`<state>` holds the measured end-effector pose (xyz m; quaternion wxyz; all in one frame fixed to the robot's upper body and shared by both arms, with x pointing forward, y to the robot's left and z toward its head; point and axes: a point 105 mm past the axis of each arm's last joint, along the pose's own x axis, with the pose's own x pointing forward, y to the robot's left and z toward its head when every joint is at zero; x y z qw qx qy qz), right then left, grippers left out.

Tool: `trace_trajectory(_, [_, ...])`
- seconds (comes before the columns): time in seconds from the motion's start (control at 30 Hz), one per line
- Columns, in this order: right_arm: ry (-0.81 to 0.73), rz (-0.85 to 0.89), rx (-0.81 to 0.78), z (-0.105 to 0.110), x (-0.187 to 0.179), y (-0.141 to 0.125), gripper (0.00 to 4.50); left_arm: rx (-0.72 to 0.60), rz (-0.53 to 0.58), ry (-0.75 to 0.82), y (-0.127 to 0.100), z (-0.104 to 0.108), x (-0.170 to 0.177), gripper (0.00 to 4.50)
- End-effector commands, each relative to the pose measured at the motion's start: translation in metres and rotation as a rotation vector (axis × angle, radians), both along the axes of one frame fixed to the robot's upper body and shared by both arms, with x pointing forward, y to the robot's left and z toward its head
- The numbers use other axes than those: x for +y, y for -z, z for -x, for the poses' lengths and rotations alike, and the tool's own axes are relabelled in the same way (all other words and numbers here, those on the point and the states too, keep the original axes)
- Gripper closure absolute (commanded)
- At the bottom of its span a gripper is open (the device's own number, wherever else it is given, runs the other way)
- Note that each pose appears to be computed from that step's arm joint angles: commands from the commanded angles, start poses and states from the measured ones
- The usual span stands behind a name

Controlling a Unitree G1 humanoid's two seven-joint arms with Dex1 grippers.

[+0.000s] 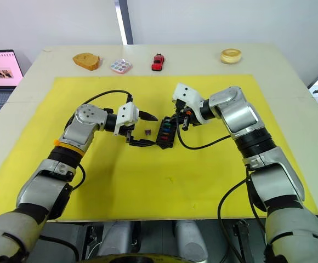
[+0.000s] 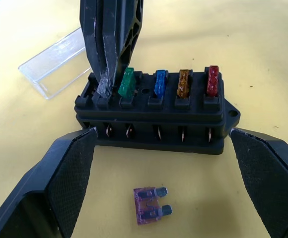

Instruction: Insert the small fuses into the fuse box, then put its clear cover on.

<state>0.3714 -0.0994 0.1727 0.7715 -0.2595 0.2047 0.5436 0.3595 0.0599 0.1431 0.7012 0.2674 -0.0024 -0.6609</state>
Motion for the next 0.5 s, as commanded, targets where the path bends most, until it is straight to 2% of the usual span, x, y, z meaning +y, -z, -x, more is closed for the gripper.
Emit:
trace_trajectory(0.03, [-0.056, -0.021, -0.014, 0.008, 0.006, -0.012, 4.47, -0.032, 0.004, 0.008, -0.006, 0.001, -0.001, 0.0])
trace_trajectory(0.3, [-0.114, -0.029, 0.017, 0.024, 0.01, -0.013, 4.47, -0.026, -0.003, 0.016, -0.005, 0.002, -0.001, 0.0])
trace_trajectory(0.5, [-0.091, -0.031, 0.005, 0.021, 0.008, -0.014, 4.47, -0.02, -0.006, 0.022, -0.004, 0.003, -0.001, 0.0])
